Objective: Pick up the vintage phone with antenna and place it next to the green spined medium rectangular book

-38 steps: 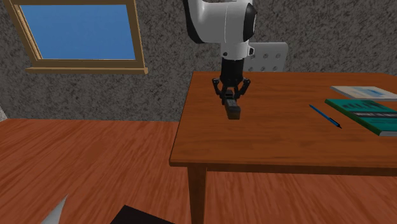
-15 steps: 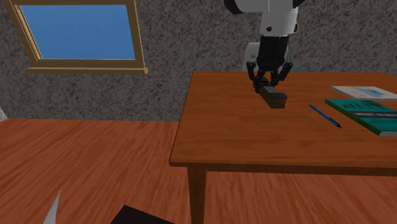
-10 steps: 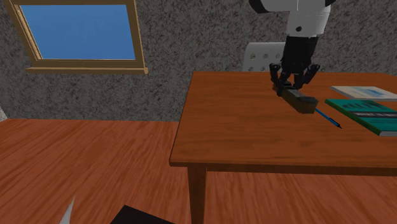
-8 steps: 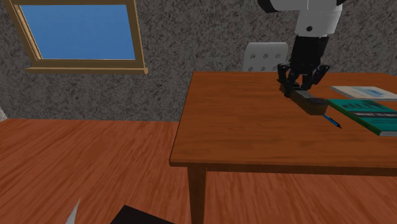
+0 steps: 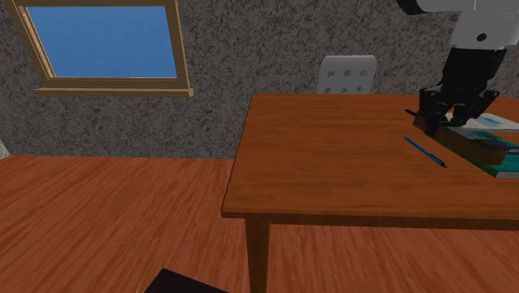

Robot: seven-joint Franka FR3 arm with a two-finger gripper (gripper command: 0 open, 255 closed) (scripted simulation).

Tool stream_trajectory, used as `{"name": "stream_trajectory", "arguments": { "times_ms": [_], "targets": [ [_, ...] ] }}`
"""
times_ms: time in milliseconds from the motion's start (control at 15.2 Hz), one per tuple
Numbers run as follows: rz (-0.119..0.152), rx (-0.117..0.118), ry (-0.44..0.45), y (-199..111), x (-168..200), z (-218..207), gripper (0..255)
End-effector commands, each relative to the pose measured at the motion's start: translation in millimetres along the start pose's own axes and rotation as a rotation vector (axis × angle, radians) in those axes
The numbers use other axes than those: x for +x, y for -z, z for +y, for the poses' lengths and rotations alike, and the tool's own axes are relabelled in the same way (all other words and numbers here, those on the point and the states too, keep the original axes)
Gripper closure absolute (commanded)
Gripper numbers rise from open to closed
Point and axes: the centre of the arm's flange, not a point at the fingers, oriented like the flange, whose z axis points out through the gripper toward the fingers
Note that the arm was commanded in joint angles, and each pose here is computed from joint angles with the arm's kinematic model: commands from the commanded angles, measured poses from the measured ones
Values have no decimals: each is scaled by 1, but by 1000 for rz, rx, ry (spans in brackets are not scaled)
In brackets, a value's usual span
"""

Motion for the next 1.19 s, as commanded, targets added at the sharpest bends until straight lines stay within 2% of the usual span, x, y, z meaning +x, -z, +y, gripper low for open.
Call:
{"name": "stream_trajectory", "arguments": {
  "times_ms": [0,1122],
  "targets": [
    [0,0,2,2,-12,22,255],
    [0,0,2,-82,-18,30,255]
  ]
}}
